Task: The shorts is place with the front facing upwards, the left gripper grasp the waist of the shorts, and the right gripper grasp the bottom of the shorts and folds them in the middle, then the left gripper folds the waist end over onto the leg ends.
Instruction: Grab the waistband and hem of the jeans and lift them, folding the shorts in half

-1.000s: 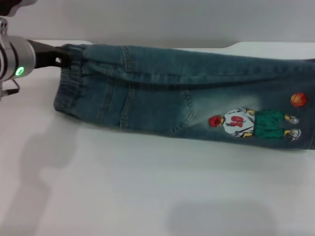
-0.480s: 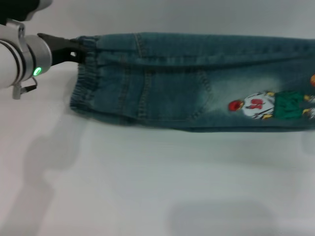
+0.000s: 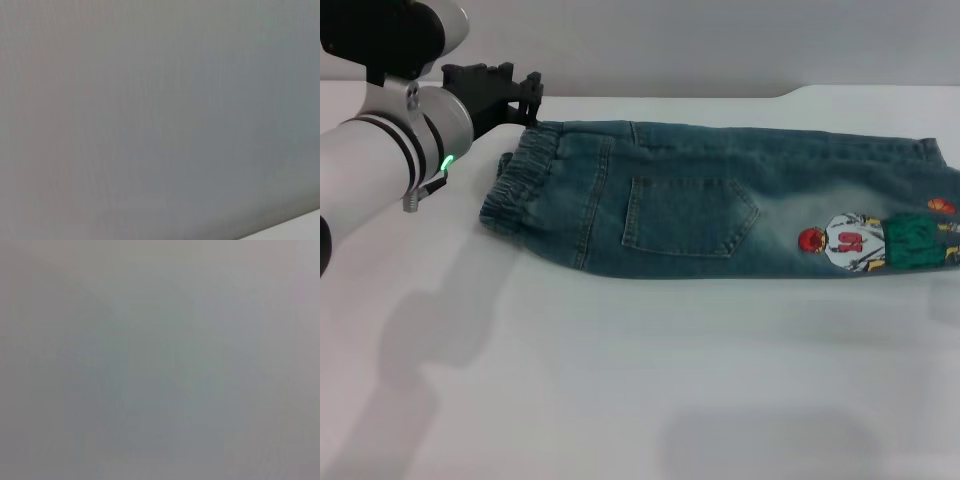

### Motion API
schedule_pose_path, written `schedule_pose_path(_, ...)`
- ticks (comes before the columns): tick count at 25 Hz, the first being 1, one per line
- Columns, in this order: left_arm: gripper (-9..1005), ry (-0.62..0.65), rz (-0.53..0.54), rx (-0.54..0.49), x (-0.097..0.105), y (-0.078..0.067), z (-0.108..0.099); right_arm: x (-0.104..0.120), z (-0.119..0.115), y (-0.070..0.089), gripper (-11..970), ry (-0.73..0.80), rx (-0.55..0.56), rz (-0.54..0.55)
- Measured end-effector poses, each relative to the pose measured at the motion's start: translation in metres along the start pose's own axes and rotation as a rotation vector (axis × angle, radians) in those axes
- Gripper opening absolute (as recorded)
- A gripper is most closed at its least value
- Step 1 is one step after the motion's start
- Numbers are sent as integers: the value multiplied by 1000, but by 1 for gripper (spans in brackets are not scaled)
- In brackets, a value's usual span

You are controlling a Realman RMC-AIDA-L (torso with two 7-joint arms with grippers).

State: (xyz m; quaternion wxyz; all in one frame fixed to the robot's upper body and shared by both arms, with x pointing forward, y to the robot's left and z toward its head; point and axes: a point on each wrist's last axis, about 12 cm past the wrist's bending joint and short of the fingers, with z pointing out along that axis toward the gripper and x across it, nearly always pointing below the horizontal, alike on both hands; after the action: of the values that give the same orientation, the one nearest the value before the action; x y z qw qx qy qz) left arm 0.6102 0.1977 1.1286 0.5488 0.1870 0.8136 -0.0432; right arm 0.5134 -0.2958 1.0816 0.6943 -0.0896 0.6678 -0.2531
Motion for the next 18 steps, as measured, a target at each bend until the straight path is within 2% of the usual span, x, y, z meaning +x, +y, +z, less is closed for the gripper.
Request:
schedule_pose_path(2, 133, -2, 0, 1, 0, 0, 0, 3, -1, -1, 258, 3, 8, -1)
schedule_pose_path(5, 353, -2, -4, 4, -3, -1, -1, 8, -5, -5, 398, -9, 50, 30)
schedule_pose_path(7, 447, 20, -11, 9, -5, -1, -3, 10, -9, -7, 491, -27, 72, 75)
schedule_pose_path(10, 587, 149, -16, 16, -13, 3, -11, 12, -12, -6, 545, -44, 81, 141)
schedule_pose_path(16, 816, 301, -12, 28, -20, 5, -26, 12, -22, 5, 652, -61, 82, 263)
schedule_pose_path(18, 829, 355, -11, 30, -20, 8, -33, 13, -24, 14, 688, -46, 54, 308)
